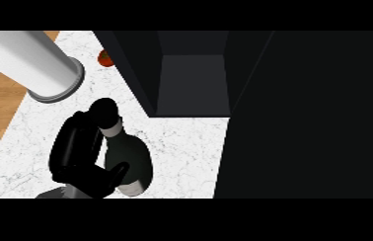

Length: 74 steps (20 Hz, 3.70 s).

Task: Pick up the wine, place it into the cabinet and close the cabinet

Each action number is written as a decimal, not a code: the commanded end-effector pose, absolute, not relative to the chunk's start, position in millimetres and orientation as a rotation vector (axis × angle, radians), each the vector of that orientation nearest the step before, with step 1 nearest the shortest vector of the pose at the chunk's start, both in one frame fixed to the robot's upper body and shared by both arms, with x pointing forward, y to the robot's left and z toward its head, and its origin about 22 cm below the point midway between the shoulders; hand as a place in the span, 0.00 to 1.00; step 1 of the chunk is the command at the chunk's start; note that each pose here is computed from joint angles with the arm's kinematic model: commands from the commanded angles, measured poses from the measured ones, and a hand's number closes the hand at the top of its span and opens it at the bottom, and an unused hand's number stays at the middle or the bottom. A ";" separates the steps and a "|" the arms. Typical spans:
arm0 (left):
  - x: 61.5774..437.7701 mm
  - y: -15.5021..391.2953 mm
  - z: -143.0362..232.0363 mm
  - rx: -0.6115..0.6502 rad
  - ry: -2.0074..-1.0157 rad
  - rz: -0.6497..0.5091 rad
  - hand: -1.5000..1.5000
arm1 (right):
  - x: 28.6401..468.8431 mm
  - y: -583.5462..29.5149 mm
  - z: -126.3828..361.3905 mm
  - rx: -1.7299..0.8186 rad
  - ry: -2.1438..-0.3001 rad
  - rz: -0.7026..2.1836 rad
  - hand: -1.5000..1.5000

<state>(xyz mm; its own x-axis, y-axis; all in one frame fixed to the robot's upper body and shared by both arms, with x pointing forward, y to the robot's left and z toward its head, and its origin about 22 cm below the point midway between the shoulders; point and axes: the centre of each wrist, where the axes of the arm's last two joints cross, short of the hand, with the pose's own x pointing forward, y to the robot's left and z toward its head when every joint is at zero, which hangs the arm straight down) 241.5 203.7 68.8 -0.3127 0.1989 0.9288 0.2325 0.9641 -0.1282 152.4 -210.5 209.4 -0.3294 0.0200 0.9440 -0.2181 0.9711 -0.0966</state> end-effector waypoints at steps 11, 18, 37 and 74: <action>256.8 114.7 119.2 -0.386 -1.886 -0.003 1.00 | 119.6 -224.2 215.9 0.213 -1.927 0.253 0.00; 262.8 69.1 136.8 -0.322 -1.910 -0.012 1.00 | 143.3 -218.8 219.3 0.213 -1.922 0.252 0.00; 291.6 51.6 97.9 -0.233 -1.874 0.101 1.00 | 123.8 -216.0 216.9 0.204 -1.926 0.276 0.00; 381.7 88.2 43.8 -0.063 -1.855 0.077 1.00 | 146.3 -222.4 214.9 0.204 -1.919 0.259 0.00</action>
<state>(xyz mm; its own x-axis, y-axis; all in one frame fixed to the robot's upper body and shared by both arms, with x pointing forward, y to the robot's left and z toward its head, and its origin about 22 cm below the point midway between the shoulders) 367.5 89.0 38.9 -0.3119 0.0698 0.9476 -0.0081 0.9971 -0.0761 153.5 -214.2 205.6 -0.3338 0.0280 0.9422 -0.2261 0.9680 -0.1088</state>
